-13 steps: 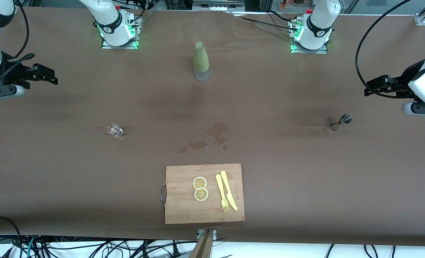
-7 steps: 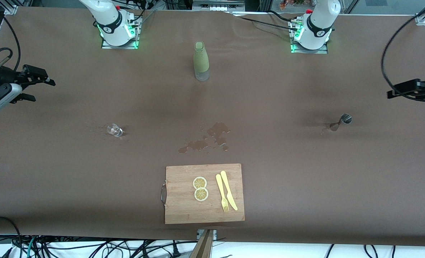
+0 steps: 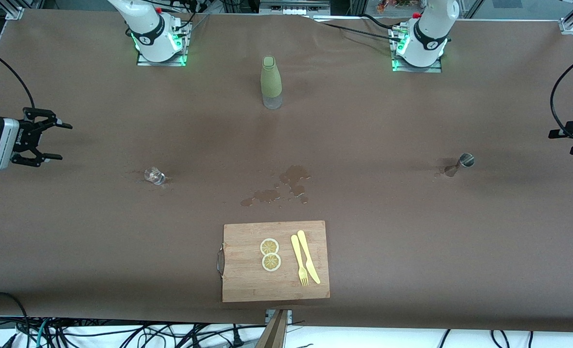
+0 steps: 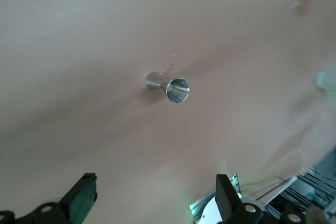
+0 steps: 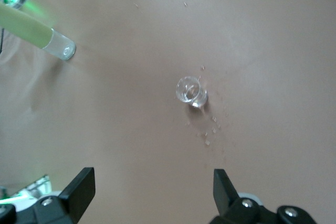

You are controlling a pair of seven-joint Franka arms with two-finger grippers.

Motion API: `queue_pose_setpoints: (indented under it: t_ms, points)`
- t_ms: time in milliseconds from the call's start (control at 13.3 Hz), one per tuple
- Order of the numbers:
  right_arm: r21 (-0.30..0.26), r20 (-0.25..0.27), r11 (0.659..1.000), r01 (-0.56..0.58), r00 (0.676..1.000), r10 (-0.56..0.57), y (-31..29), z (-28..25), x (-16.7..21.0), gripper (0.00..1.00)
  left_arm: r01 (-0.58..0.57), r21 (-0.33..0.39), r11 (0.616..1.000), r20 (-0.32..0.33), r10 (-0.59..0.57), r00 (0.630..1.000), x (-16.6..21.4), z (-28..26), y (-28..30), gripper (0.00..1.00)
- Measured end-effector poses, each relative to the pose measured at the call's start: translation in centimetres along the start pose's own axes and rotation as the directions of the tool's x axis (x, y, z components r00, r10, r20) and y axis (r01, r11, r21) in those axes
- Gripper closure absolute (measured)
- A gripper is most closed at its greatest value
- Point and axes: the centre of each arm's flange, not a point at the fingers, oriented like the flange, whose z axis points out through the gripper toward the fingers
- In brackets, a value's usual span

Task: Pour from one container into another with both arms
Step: 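Reach the right gripper to the glass cup while the left gripper reaches the jigger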

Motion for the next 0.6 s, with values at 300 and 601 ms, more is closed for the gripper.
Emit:
queue_pose_setpoints:
  t_ms: [300, 601]
  points:
    - [0.01, -0.191, 0.976, 0.218, 0.958, -0.212, 4.2, 5.6, -3.7, 0.0, -0.319, -0.212, 0.924, -0.249, 0.265, 0.931, -6.0, 6.9, -7.6, 0.0]
    - [-0.011, -0.348, 0.931, 0.365, 0.871, -0.346, 7.5, 13.3, -7.6, 0.0, -0.651, -0.221, 0.726, -0.53, 0.471, 0.705, -7.3, 18.3, -13.4, 0.0]
